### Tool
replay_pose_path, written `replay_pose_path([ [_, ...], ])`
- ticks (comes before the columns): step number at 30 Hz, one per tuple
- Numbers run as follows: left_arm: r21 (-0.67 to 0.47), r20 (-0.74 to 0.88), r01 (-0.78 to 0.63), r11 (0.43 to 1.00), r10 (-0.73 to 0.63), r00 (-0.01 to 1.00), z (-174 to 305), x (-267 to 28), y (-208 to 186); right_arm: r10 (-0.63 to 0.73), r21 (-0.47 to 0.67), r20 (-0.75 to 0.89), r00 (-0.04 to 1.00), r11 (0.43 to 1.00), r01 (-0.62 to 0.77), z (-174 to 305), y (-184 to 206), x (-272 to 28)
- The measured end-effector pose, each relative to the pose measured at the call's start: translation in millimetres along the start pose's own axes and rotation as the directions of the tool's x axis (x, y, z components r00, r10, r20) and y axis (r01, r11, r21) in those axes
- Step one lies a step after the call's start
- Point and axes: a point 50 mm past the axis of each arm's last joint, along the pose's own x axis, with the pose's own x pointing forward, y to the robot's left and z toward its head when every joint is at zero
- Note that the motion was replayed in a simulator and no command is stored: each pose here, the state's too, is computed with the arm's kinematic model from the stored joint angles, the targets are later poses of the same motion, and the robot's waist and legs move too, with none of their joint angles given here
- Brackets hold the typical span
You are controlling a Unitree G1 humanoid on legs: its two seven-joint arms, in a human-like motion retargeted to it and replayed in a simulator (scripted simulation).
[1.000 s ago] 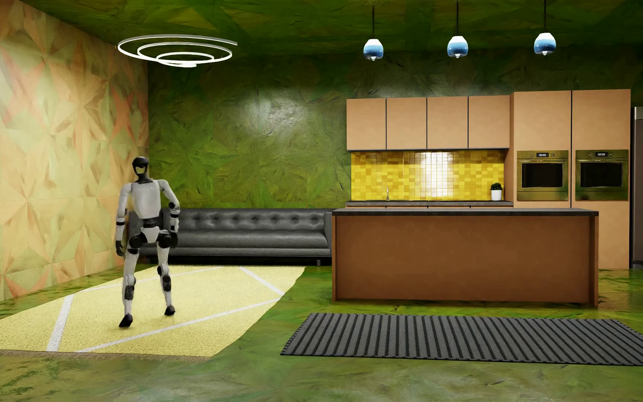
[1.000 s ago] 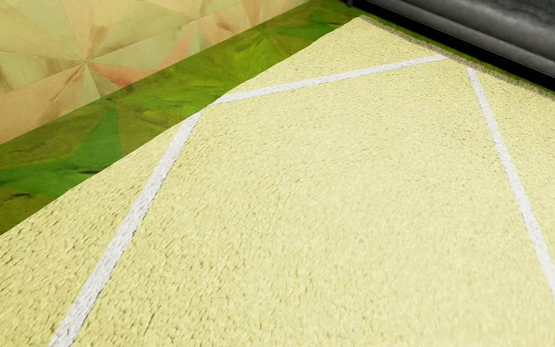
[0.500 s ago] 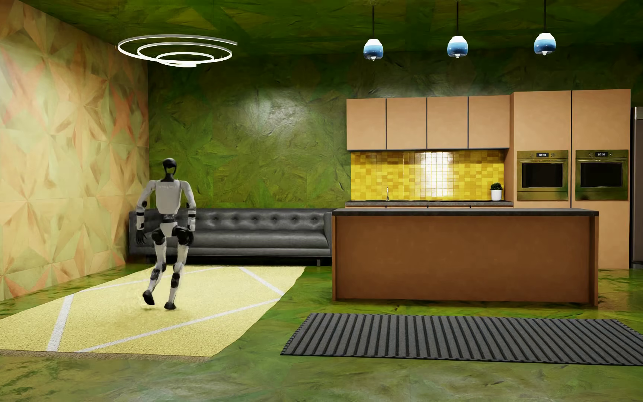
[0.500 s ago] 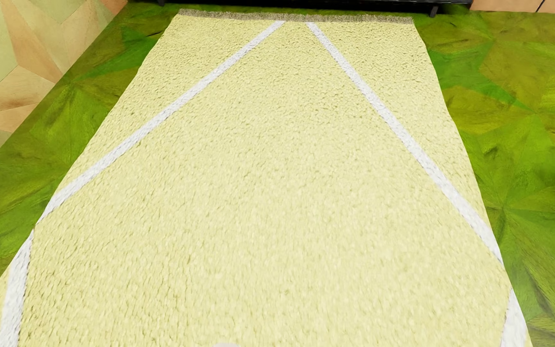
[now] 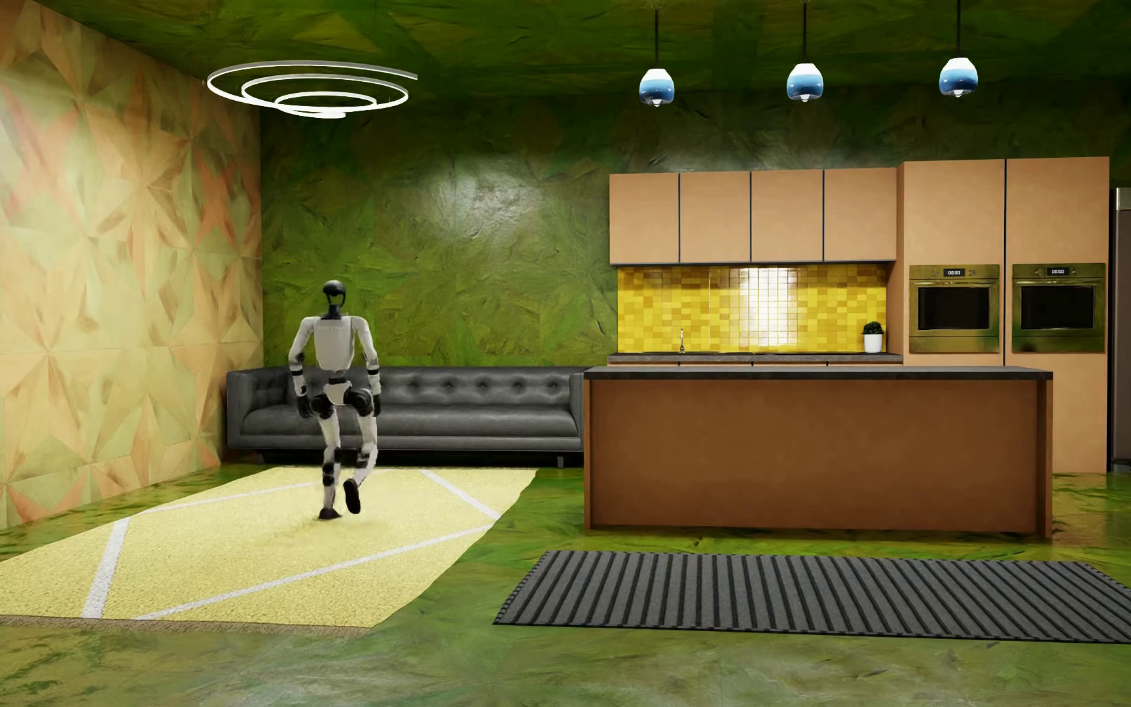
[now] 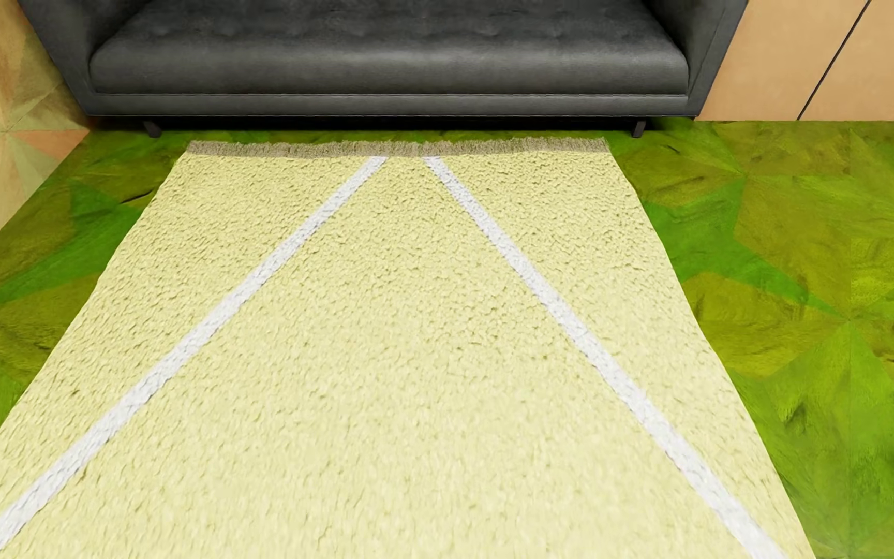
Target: Move towards the sofa
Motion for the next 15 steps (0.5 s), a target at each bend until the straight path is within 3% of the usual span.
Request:
replay_pose_path([
  [1,-0.018,0.091,-0.042,0.999,0.043,0.995,24.8,2.8,13.9,0.081,-0.045,-0.148,0.986,0.995,-0.088,-32.0,25.3,-2.3],
  [4,-0.043,0.361,-0.130,0.991,0.136,0.922,101.3,-2.4,47.5,0.198,-0.083,-0.308,0.931,0.969,-0.234,-85.2,64.1,-33.5],
  [7,-0.067,0.464,-0.200,0.978,0.208,0.861,134.2,-11.4,74.3,0.272,-0.085,-0.391,0.879,0.941,-0.329,-112.2,90.0,-56.9],
  [9,-0.108,0.386,-0.196,0.975,0.223,0.895,113.7,-4.5,72.2,0.292,-0.089,-0.428,0.856,0.928,-0.361,-121.8,97.2,-64.9],
  [11,-0.106,0.192,-0.128,0.986,0.146,0.970,63.7,9.9,42.3,0.280,-0.119,-0.425,0.861,0.926,-0.360,-118.6,91.1,-59.6],
  [15,0.019,-0.138,0.007,1.000,-0.005,0.990,-22.4,4.8,0.6,0.180,-0.138,-0.166,0.970,0.969,-0.203,-42.1,50.9,-11.8],
])
